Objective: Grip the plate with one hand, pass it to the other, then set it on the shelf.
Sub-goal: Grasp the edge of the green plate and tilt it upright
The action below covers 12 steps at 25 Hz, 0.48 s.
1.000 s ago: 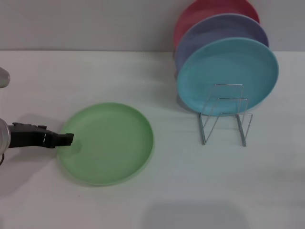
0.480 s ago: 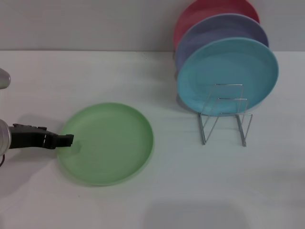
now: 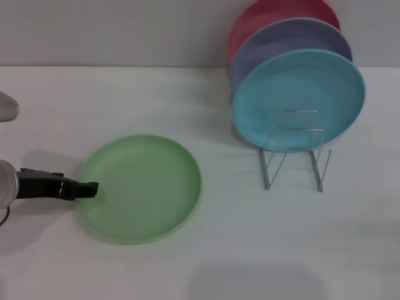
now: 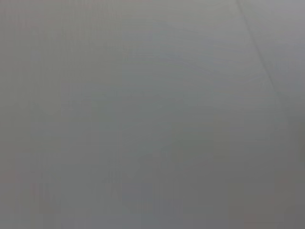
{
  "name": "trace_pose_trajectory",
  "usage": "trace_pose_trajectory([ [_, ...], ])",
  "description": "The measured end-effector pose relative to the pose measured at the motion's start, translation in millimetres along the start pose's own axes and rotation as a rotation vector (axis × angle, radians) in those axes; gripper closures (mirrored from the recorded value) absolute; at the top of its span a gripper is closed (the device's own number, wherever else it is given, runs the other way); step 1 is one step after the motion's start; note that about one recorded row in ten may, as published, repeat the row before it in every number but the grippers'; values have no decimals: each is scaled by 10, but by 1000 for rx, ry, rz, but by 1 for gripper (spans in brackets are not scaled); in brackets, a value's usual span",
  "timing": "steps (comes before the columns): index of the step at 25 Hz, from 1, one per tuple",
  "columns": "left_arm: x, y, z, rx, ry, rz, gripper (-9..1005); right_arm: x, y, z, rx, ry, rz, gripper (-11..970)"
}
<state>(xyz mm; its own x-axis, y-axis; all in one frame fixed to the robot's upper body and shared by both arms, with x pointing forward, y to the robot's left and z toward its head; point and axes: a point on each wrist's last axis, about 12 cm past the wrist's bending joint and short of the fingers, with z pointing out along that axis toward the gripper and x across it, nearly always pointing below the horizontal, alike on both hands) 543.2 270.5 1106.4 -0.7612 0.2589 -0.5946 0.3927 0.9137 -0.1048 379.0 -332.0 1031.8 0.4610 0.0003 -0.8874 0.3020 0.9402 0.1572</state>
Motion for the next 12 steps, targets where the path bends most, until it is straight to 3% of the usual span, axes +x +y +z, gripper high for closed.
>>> trace_pose_trajectory([
  [12, 6, 1, 68, 5, 18, -3, 268, 2, 8, -5, -11, 4, 1, 124],
])
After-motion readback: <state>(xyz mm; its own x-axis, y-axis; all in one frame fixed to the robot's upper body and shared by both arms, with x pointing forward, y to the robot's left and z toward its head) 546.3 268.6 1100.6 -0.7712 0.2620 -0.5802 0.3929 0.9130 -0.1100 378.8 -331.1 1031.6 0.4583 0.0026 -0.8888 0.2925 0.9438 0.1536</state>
